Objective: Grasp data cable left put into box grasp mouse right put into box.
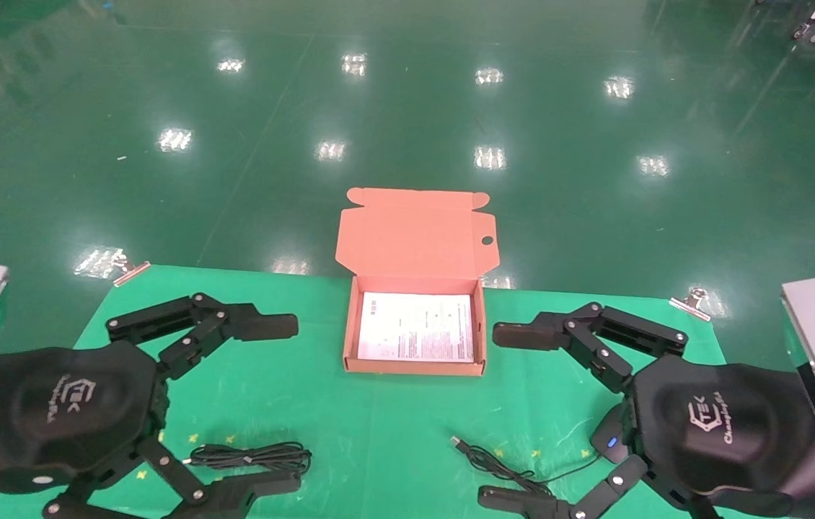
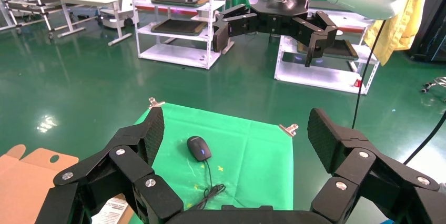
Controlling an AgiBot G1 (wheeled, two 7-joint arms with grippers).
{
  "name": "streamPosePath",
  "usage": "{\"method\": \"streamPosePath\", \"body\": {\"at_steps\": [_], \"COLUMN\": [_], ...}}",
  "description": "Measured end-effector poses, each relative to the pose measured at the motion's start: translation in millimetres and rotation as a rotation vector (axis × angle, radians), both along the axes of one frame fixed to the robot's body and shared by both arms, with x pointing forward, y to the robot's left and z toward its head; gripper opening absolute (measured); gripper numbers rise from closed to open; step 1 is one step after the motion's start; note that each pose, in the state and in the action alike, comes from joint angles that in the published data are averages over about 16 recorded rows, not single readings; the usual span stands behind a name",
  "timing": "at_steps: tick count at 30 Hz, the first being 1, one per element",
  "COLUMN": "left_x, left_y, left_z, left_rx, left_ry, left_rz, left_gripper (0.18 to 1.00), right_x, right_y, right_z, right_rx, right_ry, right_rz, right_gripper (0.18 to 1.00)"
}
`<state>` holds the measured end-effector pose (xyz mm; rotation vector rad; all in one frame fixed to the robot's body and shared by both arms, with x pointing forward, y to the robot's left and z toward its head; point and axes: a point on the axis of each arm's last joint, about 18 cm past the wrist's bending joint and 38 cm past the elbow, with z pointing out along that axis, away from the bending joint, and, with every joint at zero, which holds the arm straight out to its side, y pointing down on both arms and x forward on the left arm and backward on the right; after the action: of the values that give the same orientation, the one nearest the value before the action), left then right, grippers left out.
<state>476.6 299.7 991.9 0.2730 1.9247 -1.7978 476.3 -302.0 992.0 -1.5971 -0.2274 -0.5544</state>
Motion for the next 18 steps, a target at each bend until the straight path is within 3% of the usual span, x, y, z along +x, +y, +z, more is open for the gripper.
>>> {"method": "streamPosePath", "body": {"at_steps": [18], "left_x": [3.1], "left_y": [-2.5], "left_z": [-5.0], "left_rx": [0.016], "left_ry": [0.012], "left_rz": [0.005], "left_gripper": [1.001], "right_x": [1.1], "right_y": [-1.1], "right_z": [-1.2], "right_rx": [-0.038], "right_ry": [-0.025], "right_rz": [-0.022], "right_gripper": [1.001]}}
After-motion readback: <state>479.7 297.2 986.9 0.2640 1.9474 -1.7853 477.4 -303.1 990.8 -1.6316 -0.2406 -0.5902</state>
